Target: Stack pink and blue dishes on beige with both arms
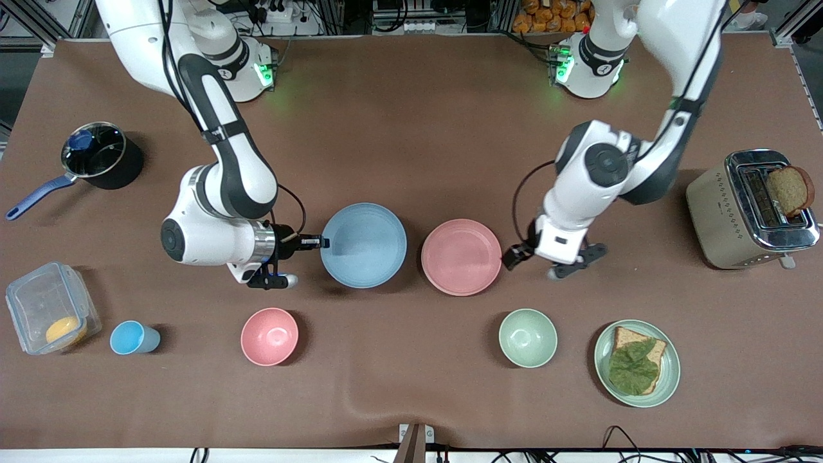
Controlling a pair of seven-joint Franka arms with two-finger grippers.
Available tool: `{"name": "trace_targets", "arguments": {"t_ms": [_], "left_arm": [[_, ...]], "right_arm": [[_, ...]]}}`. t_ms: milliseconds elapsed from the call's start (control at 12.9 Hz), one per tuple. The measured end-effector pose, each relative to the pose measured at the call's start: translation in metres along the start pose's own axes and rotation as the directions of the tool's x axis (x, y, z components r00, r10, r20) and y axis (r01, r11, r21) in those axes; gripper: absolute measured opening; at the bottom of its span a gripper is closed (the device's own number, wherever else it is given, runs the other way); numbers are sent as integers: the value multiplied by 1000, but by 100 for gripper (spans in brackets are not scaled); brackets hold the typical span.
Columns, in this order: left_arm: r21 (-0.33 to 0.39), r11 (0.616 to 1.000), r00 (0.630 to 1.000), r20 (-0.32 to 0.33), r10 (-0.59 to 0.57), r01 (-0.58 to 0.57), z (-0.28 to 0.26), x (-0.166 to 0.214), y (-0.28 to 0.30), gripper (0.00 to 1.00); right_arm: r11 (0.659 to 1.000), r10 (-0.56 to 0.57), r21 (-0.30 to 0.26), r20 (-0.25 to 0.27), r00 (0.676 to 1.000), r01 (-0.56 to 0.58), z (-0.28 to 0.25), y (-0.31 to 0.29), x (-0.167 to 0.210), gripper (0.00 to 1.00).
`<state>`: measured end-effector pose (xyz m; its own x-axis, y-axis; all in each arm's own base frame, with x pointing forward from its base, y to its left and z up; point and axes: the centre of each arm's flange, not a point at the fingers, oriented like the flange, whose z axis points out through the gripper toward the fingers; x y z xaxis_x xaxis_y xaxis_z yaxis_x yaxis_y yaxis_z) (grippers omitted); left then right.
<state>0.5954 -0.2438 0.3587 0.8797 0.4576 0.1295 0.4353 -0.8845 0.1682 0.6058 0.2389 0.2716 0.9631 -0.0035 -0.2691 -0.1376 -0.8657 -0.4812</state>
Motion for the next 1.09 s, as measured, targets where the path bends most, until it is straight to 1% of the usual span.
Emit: {"name": "trace_targets", "arguments": {"t_ms": [78, 156, 233, 389, 544, 622, 700, 856, 933, 1089], "left_arm": [[24, 999, 998, -40, 38, -37, -21, 18, -15, 100], [46, 996, 995, -64, 77, -74, -38, 34, -30, 100], [67, 993, 992, -72, 103, -99, -55, 50, -46, 100], [120, 985, 990, -56, 130, -123, -93, 81, -68, 100], [160, 971, 983, -21, 185, -179, -139, 109, -77, 100], [169, 966, 980, -12, 199, -194, -155, 122, -83, 100], [177, 961, 977, 2, 214, -211, -164, 133, -93, 100], [201, 942, 963, 66, 262, -270, -168, 139, -106, 100], [208, 924, 947, 105, 304, -320, -172, 135, -107, 100], [205, 872, 893, 175, 415, -445, -183, 124, -104, 100]], "right_arm": [[1000, 26, -5, -16, 1000, -26, 6, -10, -2, 6], [998, 53, -12, -27, 998, -53, 16, -23, -4, 6], [997, 77, -19, -30, 997, -78, 28, -39, -7, 6], [993, 110, -28, -45, 993, -112, 51, -72, -10, 6], [994, 102, -30, -75, 992, -105, 69, -93, -12, 6], [996, 84, -32, -83, 993, -87, 77, -104, -16, 6], [997, 62, -32, -96, 993, -65, 86, -120, -22, 6], [998, 46, -28, -128, 991, -50, 110, -156, -40, 6], [999, 42, -27, -139, 989, -47, 121, -168, -47, 6], [999, 37, -20, -181, 983, -41, 130, -172, -40, 6]]}}
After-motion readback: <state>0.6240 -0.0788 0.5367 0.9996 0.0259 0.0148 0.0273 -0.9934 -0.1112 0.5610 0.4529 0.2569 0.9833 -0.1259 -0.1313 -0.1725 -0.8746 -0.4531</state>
